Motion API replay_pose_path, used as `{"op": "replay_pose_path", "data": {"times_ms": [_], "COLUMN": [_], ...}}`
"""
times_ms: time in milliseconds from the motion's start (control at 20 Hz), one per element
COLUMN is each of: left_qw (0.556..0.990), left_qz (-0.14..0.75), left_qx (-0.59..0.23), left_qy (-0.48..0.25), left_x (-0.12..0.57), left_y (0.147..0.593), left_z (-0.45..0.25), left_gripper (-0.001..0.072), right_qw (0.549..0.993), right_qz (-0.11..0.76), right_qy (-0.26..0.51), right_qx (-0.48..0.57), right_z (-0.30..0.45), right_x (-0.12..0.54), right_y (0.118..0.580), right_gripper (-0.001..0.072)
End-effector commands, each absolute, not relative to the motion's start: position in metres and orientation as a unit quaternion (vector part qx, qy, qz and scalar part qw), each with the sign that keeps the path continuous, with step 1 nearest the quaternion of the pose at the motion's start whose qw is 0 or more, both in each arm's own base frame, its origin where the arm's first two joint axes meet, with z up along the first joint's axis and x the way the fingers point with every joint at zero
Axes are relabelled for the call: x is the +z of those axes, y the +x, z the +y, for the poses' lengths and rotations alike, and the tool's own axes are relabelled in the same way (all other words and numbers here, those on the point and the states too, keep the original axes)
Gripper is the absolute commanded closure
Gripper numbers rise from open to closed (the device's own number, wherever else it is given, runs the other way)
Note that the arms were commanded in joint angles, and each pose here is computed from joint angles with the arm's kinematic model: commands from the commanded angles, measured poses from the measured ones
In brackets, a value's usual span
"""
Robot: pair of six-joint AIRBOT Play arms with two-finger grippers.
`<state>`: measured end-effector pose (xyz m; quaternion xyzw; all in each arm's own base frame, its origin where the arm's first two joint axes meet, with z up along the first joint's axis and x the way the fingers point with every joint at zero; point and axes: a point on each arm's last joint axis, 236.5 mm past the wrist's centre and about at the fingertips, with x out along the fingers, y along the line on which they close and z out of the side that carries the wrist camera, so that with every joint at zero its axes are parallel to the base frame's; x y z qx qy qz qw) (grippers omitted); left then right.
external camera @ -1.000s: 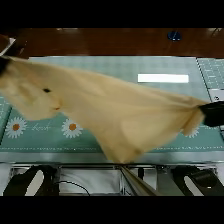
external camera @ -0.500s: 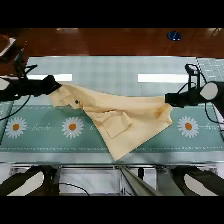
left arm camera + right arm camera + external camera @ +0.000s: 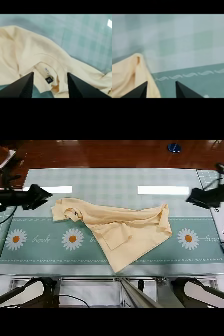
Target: Fold the shirts.
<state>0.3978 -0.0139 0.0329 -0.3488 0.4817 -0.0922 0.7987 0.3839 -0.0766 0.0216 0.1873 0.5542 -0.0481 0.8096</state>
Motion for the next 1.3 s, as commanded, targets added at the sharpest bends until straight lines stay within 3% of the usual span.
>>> {"op": "replay_pose_path", "data": {"times_ms": [0, 100, 200, 500, 700, 1100, 1250], "left_qw": [0.733, 0.681, 0.659, 0.681, 0.673, 0.699, 0.69], "left_qz": [0.55, 0.582, 0.57, 0.579, 0.595, 0.556, 0.561], "left_qx": [-0.121, -0.17, -0.202, -0.194, -0.206, -0.209, -0.215], "left_qy": [-0.381, -0.411, -0.447, -0.405, -0.389, -0.397, -0.403], "left_x": [0.009, -0.024, -0.04, -0.078, -0.09, -0.068, -0.068], "left_y": [0.338, 0.303, 0.293, 0.307, 0.319, 0.389, 0.399], "left_z": [-0.026, -0.081, -0.127, -0.174, -0.194, -0.186, -0.19], "left_gripper": [0.02, 0.02, 0.02, 0.0202, 0.0202, 0.0202, 0.0214], "right_qw": [0.798, 0.778, 0.758, 0.746, 0.746, 0.745, 0.746], "right_qz": [0.53, 0.525, 0.54, 0.552, 0.553, 0.553, 0.552], "right_qy": [0.254, 0.315, 0.344, 0.362, 0.362, 0.363, 0.363], "right_qx": [-0.132, -0.143, -0.127, -0.085, -0.083, -0.083, -0.083], "right_z": [-0.14, -0.128, -0.102, -0.072, -0.072, -0.071, -0.072], "right_x": [0.016, -0.022, -0.055, -0.074, -0.074, -0.074, -0.074], "right_y": [0.332, 0.304, 0.283, 0.273, 0.273, 0.273, 0.273], "right_gripper": [0.0306, 0.0307, 0.0307, 0.0307, 0.0307, 0.0307, 0.0307]}}
